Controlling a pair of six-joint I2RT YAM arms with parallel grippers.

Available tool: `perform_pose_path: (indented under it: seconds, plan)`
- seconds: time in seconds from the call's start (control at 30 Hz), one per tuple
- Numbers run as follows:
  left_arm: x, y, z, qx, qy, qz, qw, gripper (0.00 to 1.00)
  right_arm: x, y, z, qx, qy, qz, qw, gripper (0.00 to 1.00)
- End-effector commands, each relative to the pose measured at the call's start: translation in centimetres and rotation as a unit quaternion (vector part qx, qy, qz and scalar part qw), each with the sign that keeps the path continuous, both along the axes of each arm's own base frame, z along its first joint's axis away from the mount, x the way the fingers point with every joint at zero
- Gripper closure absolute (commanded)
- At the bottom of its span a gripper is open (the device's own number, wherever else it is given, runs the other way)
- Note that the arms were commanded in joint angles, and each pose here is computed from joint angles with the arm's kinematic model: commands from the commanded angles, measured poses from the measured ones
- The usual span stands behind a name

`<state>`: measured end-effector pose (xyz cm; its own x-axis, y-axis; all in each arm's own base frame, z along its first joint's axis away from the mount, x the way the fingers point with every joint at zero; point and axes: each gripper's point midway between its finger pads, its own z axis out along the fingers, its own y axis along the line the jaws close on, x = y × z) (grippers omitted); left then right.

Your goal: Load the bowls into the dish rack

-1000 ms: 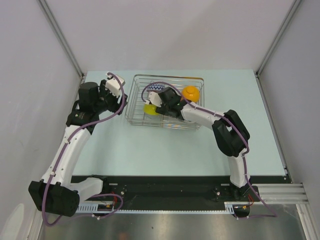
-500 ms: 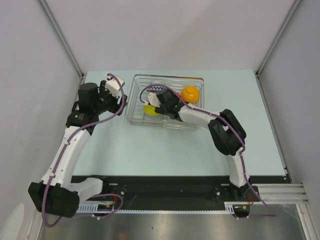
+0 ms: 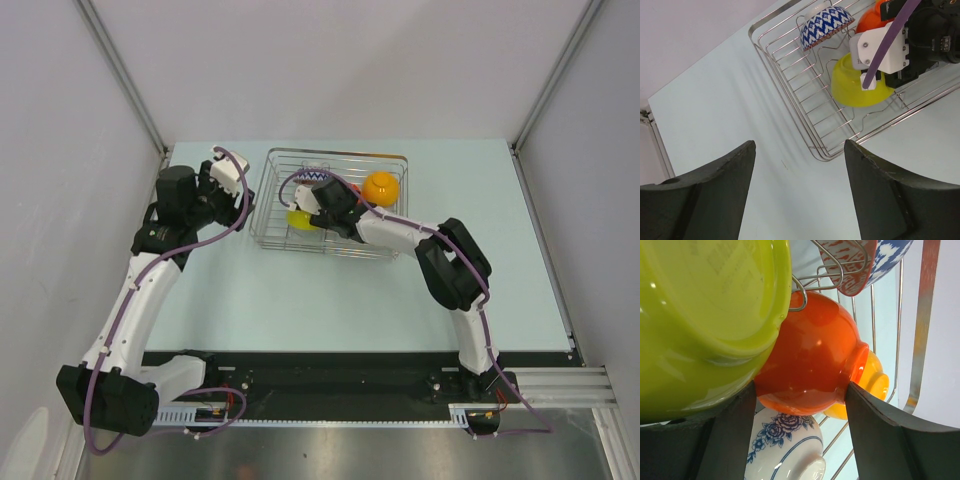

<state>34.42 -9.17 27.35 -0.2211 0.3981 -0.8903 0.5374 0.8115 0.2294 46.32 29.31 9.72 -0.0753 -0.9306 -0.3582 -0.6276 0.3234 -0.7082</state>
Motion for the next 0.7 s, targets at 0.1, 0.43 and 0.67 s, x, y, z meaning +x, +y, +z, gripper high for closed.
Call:
perform_pose_path:
  seconds: [0.1,0.43,0.67]
  plan:
    - [-0.1,-0.2,1.8,-0.011,-0.030,-0.008,0.999,0.23,0.4,0.0,-0.8,-0.011,0.015,0.002,1.000,0.37]
    - [-0.2,-0.1,2.3,-0.009,-0.035,-0.008,0.999,0.23,-0.5,-0.4,-1.4,-0.026,0.054,0.022,0.998,0.12]
    - [-0.3,0.0,2.3,-0.008,-0.035,-0.008,0.999,0.23,-0.6,-0.1,-0.5,-0.014,0.056,0.023,0.998,0.10]
